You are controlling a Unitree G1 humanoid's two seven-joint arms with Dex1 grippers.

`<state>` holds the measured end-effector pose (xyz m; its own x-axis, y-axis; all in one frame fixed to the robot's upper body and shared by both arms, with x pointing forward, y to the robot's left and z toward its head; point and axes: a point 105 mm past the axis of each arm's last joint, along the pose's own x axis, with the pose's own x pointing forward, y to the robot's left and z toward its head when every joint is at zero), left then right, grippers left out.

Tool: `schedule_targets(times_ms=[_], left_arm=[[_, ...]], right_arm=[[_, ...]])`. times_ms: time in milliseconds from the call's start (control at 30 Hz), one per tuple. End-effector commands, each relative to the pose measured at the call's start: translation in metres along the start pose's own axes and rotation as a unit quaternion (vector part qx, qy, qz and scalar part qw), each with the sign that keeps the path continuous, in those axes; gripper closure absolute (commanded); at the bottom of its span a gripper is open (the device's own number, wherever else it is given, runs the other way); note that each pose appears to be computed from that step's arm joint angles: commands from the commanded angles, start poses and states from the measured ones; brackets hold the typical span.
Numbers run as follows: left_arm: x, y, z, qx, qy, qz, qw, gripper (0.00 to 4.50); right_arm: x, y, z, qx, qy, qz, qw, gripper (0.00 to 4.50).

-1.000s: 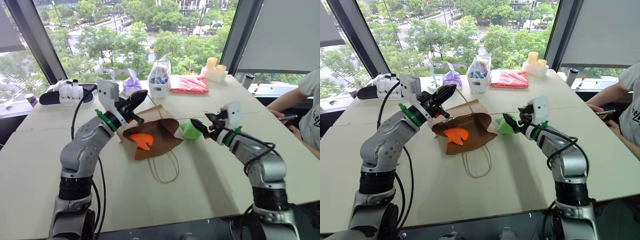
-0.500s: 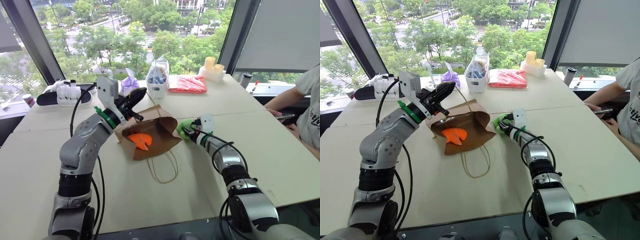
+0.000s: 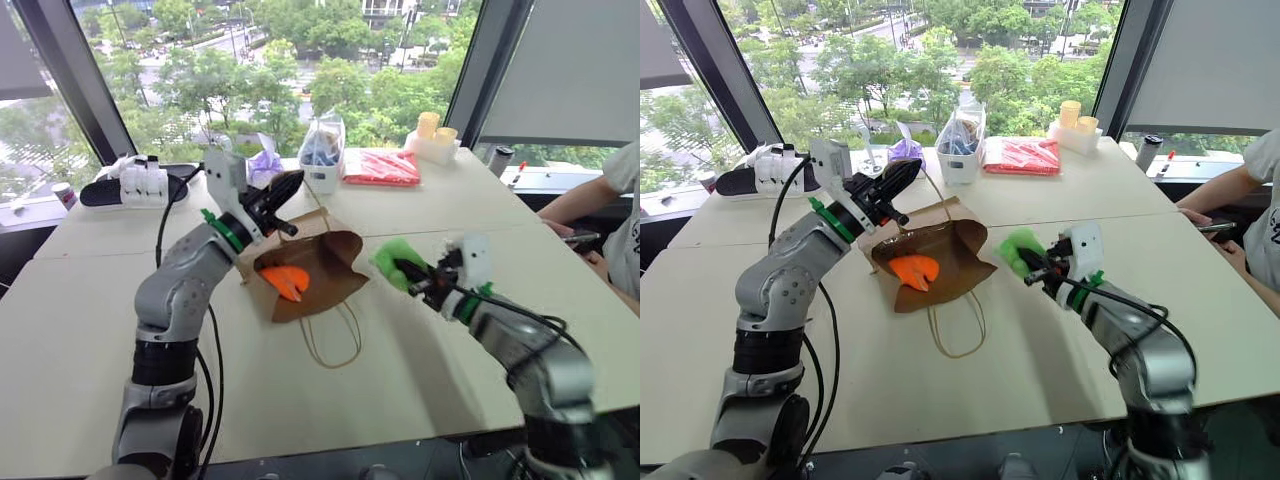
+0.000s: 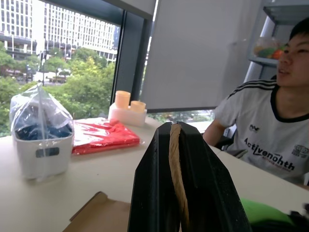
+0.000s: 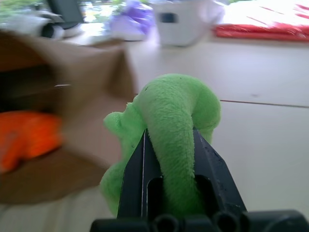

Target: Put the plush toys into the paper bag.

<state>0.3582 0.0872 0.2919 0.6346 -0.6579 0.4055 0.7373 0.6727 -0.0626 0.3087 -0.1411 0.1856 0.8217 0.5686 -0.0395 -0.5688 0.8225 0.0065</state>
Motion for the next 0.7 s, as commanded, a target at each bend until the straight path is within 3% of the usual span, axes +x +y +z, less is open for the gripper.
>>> schedule_targets(times_ms=[33,133,400,533,700], left_arm=[[0.004,-0.005,0.013,0.006,-0.019,-0.019,1.0,4.5],[0.007,-0.006,0.011,0.001,-0.018,-0.026,1.0,4.5],[0.007,-0.012,0.012,-0.001,-0.019,-0.034,0.999,4.5],[0.005,-0.013,0.012,0.0,-0.022,-0.03,0.999,4.5],[0.004,-0.014,0.011,0.002,-0.023,-0.027,0.999,4.5]], right_arm=[[-0.013,0.046,0.019,-0.002,-0.02,0.092,0.996,4.47],[0.006,0.067,0.013,0.02,-0.018,0.112,0.993,4.47],[0.105,0.047,-0.012,0.036,-0.026,0.017,0.999,4.47],[0.139,0.045,-0.016,0.012,-0.035,-0.003,0.999,2.77],[0.152,0.051,-0.013,-0.018,-0.049,0.003,0.999,0.15]])
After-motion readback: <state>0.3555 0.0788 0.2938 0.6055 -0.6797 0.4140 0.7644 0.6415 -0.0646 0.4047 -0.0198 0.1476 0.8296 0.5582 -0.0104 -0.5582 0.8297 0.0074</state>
